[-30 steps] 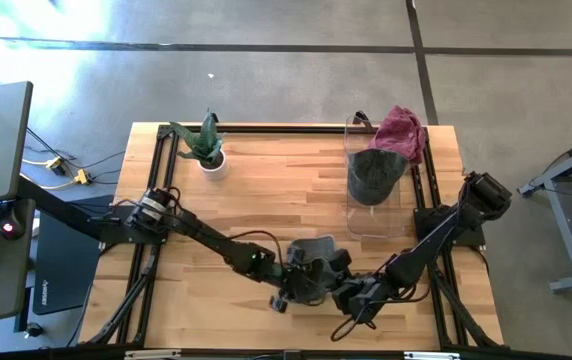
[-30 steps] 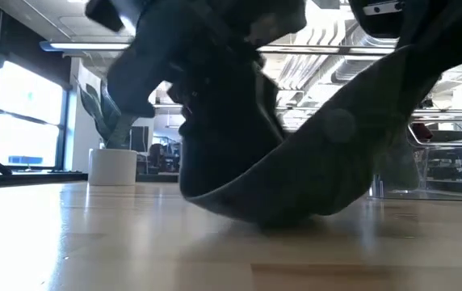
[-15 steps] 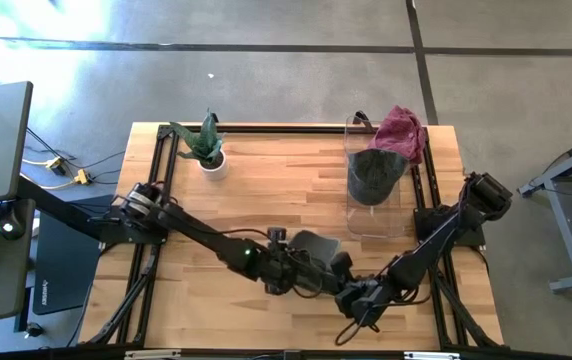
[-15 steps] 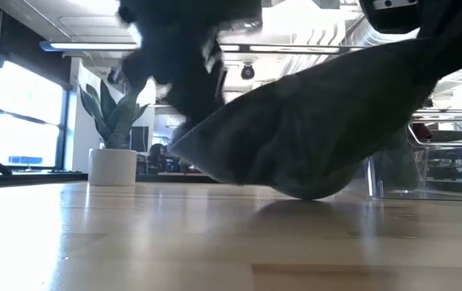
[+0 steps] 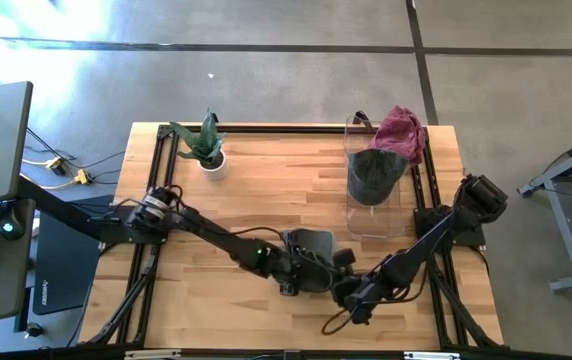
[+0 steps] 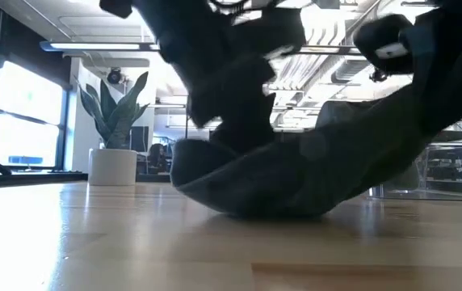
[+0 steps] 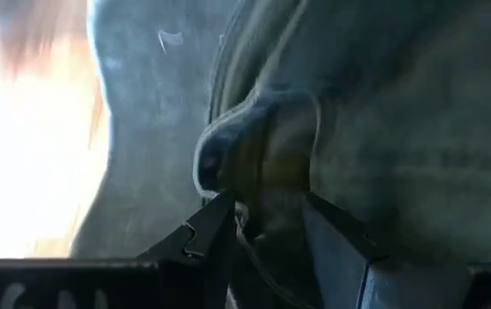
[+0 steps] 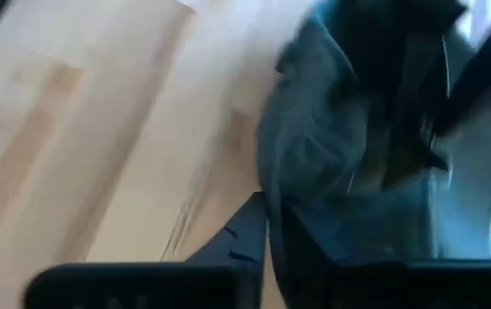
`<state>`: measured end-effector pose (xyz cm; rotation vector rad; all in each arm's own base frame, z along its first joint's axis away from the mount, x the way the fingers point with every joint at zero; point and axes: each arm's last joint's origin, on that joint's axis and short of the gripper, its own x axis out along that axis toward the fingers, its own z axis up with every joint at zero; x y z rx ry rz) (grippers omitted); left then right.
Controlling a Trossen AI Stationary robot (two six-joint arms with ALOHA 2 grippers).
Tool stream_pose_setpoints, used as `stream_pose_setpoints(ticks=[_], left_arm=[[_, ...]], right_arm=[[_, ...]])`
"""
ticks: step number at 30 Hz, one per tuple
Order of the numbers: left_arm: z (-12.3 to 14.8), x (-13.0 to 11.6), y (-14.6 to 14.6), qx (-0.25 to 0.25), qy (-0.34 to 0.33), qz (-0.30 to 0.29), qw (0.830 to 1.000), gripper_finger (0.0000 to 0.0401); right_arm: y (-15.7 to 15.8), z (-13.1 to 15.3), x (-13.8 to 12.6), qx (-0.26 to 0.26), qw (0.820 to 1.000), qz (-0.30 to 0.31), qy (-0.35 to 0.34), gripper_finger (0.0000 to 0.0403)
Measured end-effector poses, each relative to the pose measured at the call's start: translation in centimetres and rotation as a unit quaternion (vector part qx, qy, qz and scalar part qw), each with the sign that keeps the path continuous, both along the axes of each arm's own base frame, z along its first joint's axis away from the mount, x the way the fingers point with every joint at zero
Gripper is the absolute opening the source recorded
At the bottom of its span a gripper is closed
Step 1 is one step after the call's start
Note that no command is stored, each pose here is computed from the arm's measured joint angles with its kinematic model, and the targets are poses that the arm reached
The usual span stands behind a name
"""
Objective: Pick & Place hat
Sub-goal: Put the gray cap into the bottom transparent bin
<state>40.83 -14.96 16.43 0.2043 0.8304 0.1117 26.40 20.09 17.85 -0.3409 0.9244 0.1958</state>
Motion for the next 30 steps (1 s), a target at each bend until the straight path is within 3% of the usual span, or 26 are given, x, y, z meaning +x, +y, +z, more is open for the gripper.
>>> stream_pose_setpoints(ticks=[5, 8, 12, 16, 21, 24, 30], left_arm=[[0.0, 0.3, 0.9, 0.035, -0.021, 0.055, 0.998, 0.0127], [2.0, -0.2, 0.6, 0.071, -0.051, 0.05, 0.995, 0.0127], [6.1, -2.2, -0.1, 0.114, -0.075, 0.065, 0.989, 0.0127], [6.2, -4.6, 0.6, 0.166, -0.02, 0.118, 0.979, 0.0127], [4.9, -6.9, 1.3, 0.162, 0.036, 0.183, 0.969, 0.0127], [2.2, -7.7, 1.2, 0.151, 0.055, 0.191, 0.968, 0.0126], [-0.8, -10.7, 2.3, 0.157, 0.079, 0.236, 0.956, 0.0126]], right_arm=[[-1.0, 0.4, -1.0, 0.011, 0.995, -0.091, 0.031, 0.0099], [-1.3, 1.1, -1.2, 0.021, 0.993, -0.116, 0.016, 0.015], [-0.7, 1.6, -0.5, 0.036, 0.995, -0.087, -0.026, 0.0211], [0.6, 0.7, 1.2, 0.055, 0.996, -0.033, -0.069, 0.0246], [0.1, -1.9, 3.4, 0.053, 0.996, -0.031, -0.07, 0.0247], [-0.7, -3.2, 4.2, 0.038, 0.997, -0.034, -0.053, 0.0234], [-2.1, -5.7, 5.6, 0.039, 0.999, -0.032, -0.016, 0.0153]])
